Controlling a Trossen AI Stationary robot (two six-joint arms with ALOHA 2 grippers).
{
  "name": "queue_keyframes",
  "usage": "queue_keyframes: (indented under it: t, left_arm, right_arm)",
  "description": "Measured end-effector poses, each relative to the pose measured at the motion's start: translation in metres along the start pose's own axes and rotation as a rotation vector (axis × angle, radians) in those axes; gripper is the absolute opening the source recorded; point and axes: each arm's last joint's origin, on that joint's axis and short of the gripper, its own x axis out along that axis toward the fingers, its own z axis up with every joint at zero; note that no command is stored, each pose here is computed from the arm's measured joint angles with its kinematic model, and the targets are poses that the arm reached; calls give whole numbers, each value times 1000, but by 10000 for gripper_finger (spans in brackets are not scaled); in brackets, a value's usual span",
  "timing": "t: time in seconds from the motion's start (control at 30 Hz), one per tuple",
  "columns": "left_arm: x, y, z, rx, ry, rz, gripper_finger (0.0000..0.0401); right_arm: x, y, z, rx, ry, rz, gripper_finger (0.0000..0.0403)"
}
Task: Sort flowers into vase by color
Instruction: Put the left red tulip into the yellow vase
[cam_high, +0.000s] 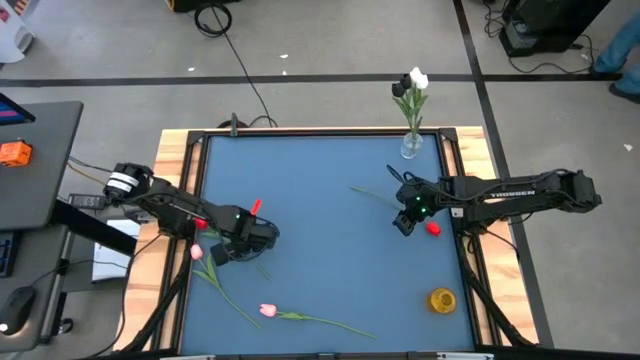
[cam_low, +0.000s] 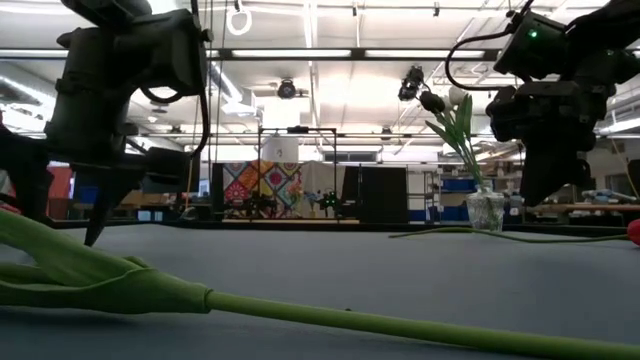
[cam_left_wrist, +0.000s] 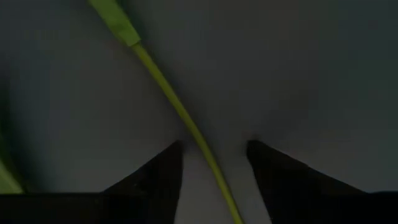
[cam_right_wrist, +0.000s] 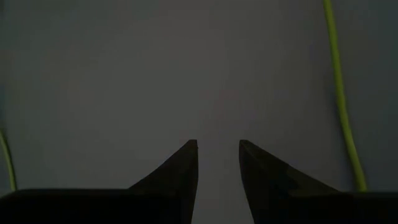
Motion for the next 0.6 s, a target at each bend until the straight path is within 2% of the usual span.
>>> queue_keyframes:
  t: [0.3, 0.5, 0.6]
  left_arm:
    - [0, -3, 1, 63, -16, -35, 16]
    - [-5, -7, -3, 147, -19, -42, 8]
    - [-17, -17, -13, 248, -21, -118, 3]
  right_arm:
    - [0, 0, 1, 5, -9, 0, 126]
    - [-1, -3, 4, 24, -25, -10, 126]
    - [-1, -3, 5, 45, -32, -7, 126]
